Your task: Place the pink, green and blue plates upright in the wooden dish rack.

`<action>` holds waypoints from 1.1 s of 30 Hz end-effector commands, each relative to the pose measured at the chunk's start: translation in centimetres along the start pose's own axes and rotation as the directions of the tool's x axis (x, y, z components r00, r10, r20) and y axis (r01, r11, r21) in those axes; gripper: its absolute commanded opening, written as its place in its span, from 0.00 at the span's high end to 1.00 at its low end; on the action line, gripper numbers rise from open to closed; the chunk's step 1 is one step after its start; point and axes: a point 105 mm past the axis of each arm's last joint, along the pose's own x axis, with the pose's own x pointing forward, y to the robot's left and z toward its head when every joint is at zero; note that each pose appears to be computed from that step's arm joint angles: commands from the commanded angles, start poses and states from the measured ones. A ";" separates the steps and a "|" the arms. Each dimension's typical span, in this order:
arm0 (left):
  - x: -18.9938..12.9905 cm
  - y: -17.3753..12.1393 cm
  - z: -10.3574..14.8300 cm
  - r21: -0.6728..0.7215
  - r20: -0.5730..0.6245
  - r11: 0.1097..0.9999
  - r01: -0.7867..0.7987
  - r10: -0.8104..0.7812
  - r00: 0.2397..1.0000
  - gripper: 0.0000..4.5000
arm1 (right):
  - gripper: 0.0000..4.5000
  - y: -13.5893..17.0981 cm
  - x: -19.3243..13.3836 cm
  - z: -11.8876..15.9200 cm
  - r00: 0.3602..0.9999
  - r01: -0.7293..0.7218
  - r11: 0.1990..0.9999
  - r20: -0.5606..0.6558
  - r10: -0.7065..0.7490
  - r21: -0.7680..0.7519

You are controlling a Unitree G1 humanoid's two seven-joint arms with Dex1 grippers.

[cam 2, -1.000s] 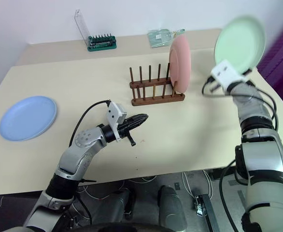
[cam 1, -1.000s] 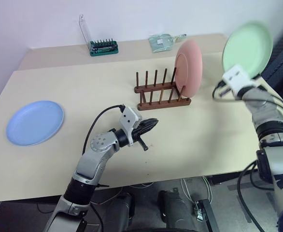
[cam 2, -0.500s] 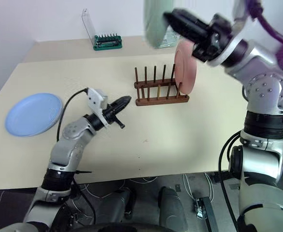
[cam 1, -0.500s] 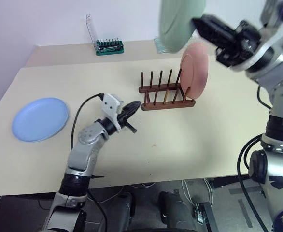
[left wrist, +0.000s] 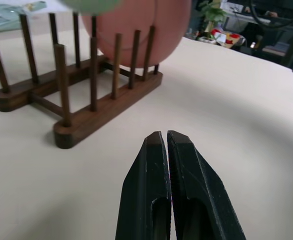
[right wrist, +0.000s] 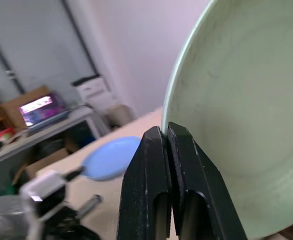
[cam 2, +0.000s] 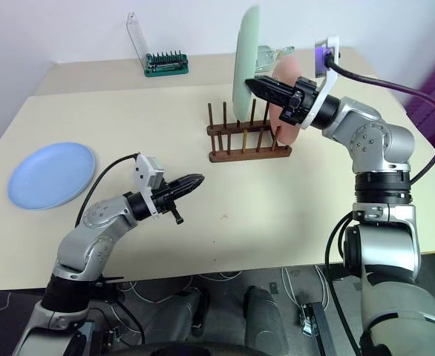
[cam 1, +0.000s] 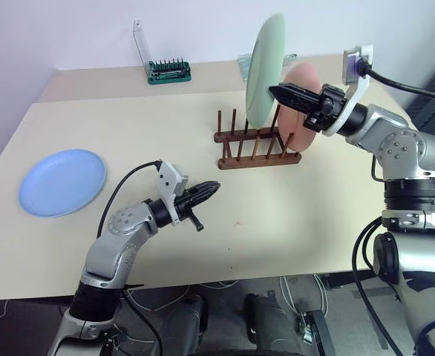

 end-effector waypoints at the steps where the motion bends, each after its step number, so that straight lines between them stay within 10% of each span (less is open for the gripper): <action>1: 0.2 -0.7 1.2 0.023 0.036 0.999 0.025 -0.026 0.999 0.98 | 1.00 0.2 -0.3 2.0 0.999 -0.025 0.997 0.033 0.028 -0.068; 11: 0.7 -1.1 1.1 0.027 0.032 0.999 0.044 -0.044 0.999 0.98 | 1.00 -0.7 -0.6 0.5 0.999 -0.020 0.998 -0.040 0.018 -0.052; 19: 0.5 -1.3 0.9 0.022 0.026 0.999 0.045 -0.046 0.999 0.98 | 0.27 -1.5 -0.4 1.6 0.999 0.052 0.989 -0.005 -0.053 -0.141; 33: 1.1 2.6 2.5 0.141 0.110 0.970 -0.200 0.185 0.976 0.98 | 0.27 1.0 1.2 6.3 0.991 0.133 0.812 0.080 -0.107 -0.568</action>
